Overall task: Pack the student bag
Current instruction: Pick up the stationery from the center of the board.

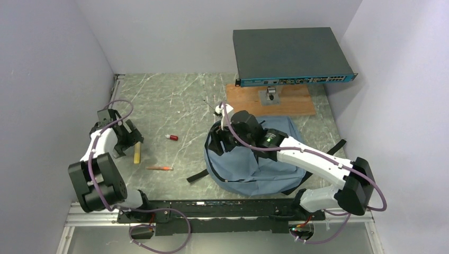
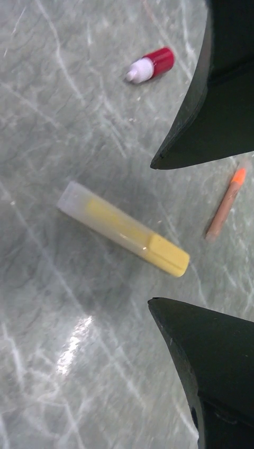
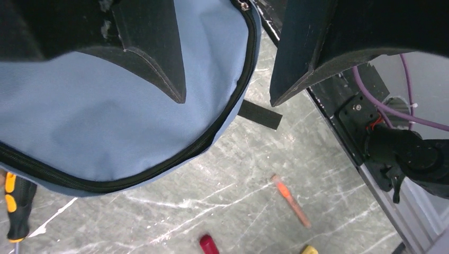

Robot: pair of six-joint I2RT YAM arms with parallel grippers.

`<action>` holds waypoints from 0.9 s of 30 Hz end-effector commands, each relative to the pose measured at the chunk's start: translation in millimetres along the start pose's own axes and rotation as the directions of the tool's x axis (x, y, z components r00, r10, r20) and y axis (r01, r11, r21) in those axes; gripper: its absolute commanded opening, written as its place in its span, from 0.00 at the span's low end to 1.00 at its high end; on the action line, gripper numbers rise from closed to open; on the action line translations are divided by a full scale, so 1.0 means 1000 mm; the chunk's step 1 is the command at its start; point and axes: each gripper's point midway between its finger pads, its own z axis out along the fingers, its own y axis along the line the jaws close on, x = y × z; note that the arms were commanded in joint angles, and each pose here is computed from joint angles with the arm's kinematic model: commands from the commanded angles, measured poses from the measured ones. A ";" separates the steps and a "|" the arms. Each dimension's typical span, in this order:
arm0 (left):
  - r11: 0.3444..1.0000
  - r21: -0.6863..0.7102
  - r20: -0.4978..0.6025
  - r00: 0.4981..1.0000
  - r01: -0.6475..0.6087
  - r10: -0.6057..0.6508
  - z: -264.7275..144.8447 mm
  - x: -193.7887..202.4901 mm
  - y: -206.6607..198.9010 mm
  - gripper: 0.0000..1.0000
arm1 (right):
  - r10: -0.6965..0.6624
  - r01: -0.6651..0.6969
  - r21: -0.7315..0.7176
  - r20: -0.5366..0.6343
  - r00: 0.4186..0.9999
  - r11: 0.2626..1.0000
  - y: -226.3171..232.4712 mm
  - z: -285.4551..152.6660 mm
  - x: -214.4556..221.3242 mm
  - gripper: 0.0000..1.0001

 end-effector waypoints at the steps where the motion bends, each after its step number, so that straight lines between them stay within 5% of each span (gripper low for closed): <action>1: 0.979 -0.162 -0.046 0.992 -0.120 0.114 0.011 -0.007 0.024 0.94 | -0.015 0.020 -0.039 0.124 0.992 0.999 -0.001 -0.014 -0.027 0.62; 12: 0.912 -0.215 -0.235 0.925 -0.348 0.298 0.035 0.029 0.013 0.73 | 0.014 -0.010 -0.030 0.131 0.991 1.000 -0.011 -0.021 -0.036 0.63; 20: 0.926 -0.147 -0.204 0.927 -0.346 0.314 0.029 0.025 -0.002 0.15 | 0.047 -0.048 0.005 0.118 0.992 0.999 -0.015 -0.024 -0.035 0.63; 24: 0.938 -0.035 -0.106 0.935 -0.345 0.340 0.015 0.015 -0.027 0.06 | 0.004 -0.014 0.218 0.048 0.999 0.976 -0.054 -0.028 -0.020 0.64; 27: 0.930 0.058 0.008 0.932 -0.362 0.362 -0.003 0.007 -0.049 0.03 | -0.015 0.014 0.478 -0.002 1.000 0.878 -0.101 -0.049 -0.010 0.64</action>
